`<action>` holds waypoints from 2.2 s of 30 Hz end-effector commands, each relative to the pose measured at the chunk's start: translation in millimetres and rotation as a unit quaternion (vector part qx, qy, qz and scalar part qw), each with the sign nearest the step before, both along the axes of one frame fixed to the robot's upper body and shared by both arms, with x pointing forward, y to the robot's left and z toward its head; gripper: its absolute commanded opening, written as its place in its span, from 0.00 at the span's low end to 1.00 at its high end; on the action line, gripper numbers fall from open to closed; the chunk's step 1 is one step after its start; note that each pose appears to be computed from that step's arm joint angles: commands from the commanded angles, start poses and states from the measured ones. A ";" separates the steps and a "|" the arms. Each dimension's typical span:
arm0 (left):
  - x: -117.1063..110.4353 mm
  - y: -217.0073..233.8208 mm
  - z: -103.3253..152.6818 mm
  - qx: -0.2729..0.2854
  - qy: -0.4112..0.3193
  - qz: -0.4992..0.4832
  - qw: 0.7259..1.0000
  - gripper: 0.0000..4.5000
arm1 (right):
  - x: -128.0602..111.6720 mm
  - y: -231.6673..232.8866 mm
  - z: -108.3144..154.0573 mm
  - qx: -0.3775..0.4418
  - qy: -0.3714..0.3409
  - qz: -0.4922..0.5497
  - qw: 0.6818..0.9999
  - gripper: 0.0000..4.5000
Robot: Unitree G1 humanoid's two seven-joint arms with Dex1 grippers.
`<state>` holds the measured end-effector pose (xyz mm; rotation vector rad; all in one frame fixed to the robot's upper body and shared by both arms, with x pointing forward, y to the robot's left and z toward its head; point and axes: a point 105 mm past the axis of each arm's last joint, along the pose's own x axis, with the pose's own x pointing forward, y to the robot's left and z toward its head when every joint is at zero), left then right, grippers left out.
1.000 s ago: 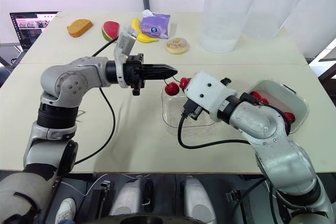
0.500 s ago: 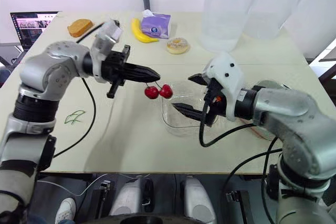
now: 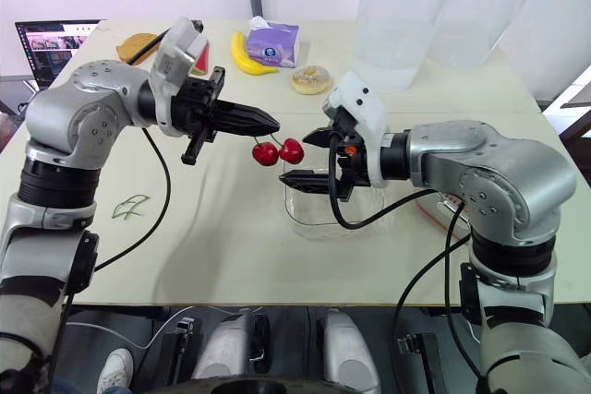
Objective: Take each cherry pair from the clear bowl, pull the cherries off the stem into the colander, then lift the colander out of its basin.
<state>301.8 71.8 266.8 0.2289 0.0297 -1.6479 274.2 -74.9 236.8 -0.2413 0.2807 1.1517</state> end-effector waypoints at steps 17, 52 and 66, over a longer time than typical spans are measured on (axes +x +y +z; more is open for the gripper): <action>-3.3 0.7 9.0 -0.014 -0.027 0.014 0.999 0.00 | 0.2 9.8 12.4 0.010 -0.027 0.022 0.999 0.09; -6.4 0.1 9.9 -0.044 0.002 0.030 0.999 0.00 | -33.1 -227.0 -19.4 -0.068 0.002 -0.474 0.878 0.09; -3.7 -3.1 12.3 -0.046 0.001 0.025 0.999 0.00 | -26.7 -196.8 12.9 -0.016 -0.040 -0.413 0.910 1.00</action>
